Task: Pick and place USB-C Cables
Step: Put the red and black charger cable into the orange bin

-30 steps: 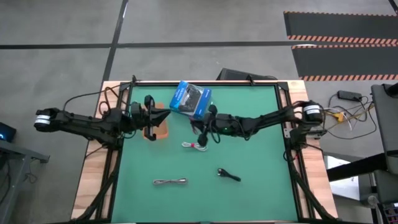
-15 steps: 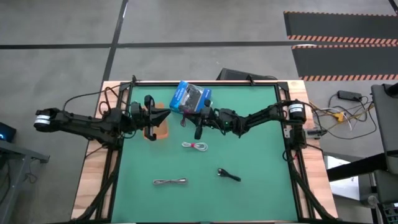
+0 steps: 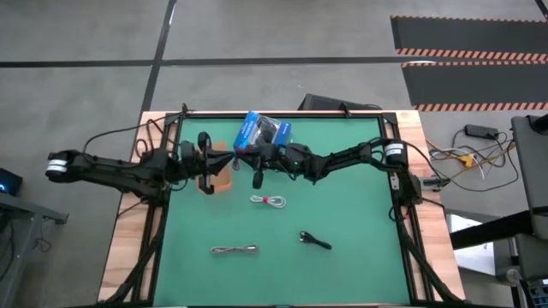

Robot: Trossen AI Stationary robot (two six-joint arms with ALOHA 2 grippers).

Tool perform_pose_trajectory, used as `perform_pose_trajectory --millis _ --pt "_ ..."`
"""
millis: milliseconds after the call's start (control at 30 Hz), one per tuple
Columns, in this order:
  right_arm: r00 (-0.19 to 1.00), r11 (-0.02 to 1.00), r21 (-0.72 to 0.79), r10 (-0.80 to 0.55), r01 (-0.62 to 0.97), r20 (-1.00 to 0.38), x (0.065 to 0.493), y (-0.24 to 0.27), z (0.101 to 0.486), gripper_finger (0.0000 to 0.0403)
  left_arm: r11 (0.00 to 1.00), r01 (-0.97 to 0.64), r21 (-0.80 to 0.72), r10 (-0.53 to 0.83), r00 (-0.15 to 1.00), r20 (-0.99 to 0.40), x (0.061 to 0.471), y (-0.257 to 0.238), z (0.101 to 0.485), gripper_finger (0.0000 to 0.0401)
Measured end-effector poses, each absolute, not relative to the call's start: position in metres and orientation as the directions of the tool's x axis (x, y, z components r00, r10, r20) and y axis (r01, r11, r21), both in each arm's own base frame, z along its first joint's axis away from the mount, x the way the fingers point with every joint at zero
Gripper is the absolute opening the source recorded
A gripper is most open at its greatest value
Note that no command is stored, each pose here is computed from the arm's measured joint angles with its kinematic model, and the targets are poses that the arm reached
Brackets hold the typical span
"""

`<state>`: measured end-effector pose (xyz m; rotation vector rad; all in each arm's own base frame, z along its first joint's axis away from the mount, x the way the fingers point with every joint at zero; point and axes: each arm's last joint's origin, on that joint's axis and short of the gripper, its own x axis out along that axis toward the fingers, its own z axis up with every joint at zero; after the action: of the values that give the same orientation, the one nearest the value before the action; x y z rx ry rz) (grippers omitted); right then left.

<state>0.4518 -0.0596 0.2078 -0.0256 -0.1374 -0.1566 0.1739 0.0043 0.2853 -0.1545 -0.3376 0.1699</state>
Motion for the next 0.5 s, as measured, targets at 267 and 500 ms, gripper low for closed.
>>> perform_pose_trajectory --millis 267,500 --pt "0.994 0.997 0.006 -0.076 0.076 0.076 0.456 -0.064 0.218 0.0013 0.968 -0.198 -0.152 0.201 0.980 0.004 0.161 0.005 0.261 0.0018" --pt "0.997 0.998 0.022 -0.059 0.058 0.045 0.456 -0.065 0.215 0.0013 0.955 -0.276 -0.107 0.259 0.954 -0.153 0.157 0.006 0.246 0.0093"
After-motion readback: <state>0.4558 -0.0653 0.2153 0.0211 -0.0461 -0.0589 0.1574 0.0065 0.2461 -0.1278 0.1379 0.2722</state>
